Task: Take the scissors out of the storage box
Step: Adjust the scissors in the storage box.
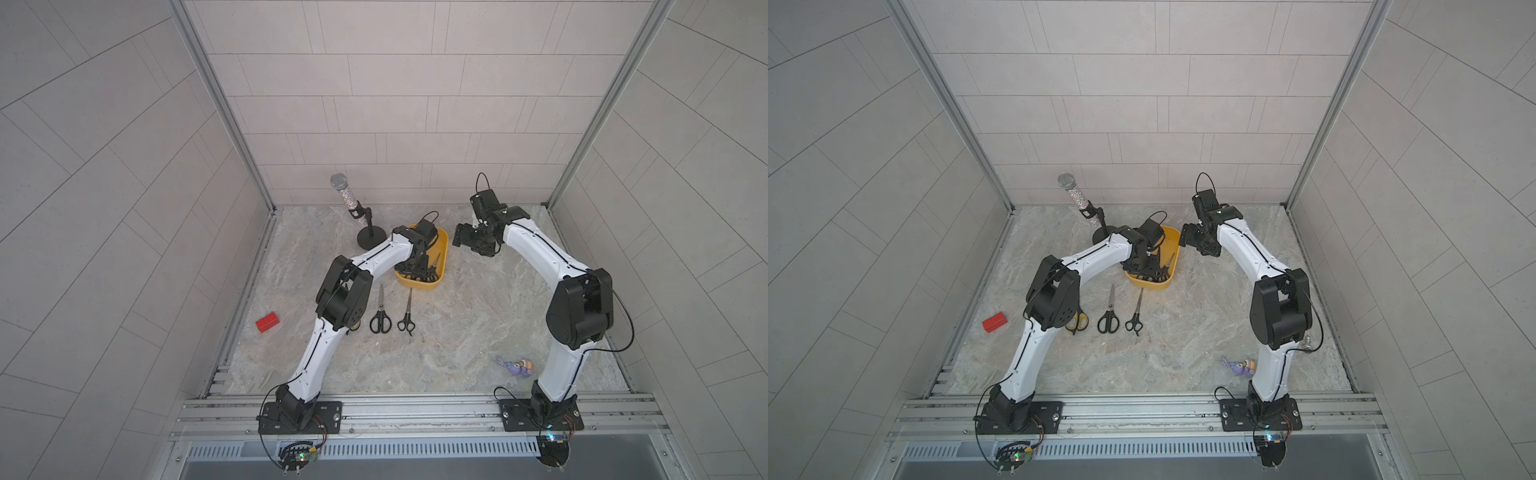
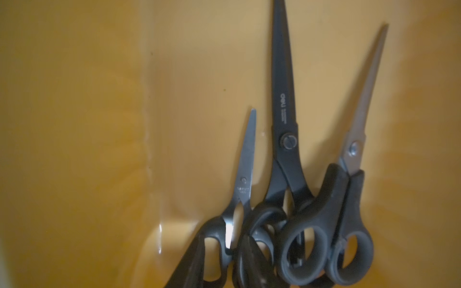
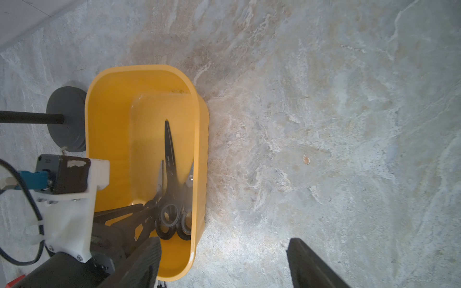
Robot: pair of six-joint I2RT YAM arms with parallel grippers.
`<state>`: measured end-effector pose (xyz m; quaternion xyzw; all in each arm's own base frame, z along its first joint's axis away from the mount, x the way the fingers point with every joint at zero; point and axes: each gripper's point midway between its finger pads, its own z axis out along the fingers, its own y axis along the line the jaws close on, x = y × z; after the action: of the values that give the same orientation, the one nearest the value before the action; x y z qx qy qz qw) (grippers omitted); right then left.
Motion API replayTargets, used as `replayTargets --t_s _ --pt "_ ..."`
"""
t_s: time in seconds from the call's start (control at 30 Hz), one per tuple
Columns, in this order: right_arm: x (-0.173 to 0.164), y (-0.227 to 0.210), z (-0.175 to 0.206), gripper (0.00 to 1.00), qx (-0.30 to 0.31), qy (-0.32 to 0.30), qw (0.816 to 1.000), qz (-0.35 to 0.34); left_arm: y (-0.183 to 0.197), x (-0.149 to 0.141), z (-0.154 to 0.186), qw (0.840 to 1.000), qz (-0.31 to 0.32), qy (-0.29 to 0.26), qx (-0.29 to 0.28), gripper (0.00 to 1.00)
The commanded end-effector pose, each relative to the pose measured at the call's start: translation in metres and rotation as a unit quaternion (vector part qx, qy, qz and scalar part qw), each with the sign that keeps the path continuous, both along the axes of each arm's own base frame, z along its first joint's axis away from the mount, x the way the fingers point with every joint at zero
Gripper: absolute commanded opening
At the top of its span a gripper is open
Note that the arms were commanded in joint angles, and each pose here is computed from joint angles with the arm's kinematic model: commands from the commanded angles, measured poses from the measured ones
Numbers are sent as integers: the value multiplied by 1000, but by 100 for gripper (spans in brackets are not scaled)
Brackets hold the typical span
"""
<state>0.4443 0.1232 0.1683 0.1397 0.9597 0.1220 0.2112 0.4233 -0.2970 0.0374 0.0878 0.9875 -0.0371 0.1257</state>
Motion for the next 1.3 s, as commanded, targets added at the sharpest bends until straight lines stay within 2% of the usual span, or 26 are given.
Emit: replayTargets --t_s 0.0,0.23,0.53,0.7,0.93,1.13,1.27 --pt "1 -3 2 85 -4 4 1000 -4 2 -6 -12 999 -13 29 4 32" --pt "-1 -4 2 85 -6 6 1000 -4 2 3 -26 999 -2 31 12 31" --pt "-3 -5 1 85 -10 11 1000 0 8 45 -13 999 24 -14 22 31" --pt "-3 -5 0 85 -13 14 1000 5 18 55 2 999 28 -27 15 30" --pt "-4 -10 1 85 -22 14 1000 3 2 53 59 997 -8 -64 -31 30" --pt "-3 -20 5 85 -15 12 1000 -9 -27 46 62 995 -43 -61 -58 30" --pt "-4 -28 10 85 -12 10 1000 -18 -35 41 52 996 -57 -58 -43 30"
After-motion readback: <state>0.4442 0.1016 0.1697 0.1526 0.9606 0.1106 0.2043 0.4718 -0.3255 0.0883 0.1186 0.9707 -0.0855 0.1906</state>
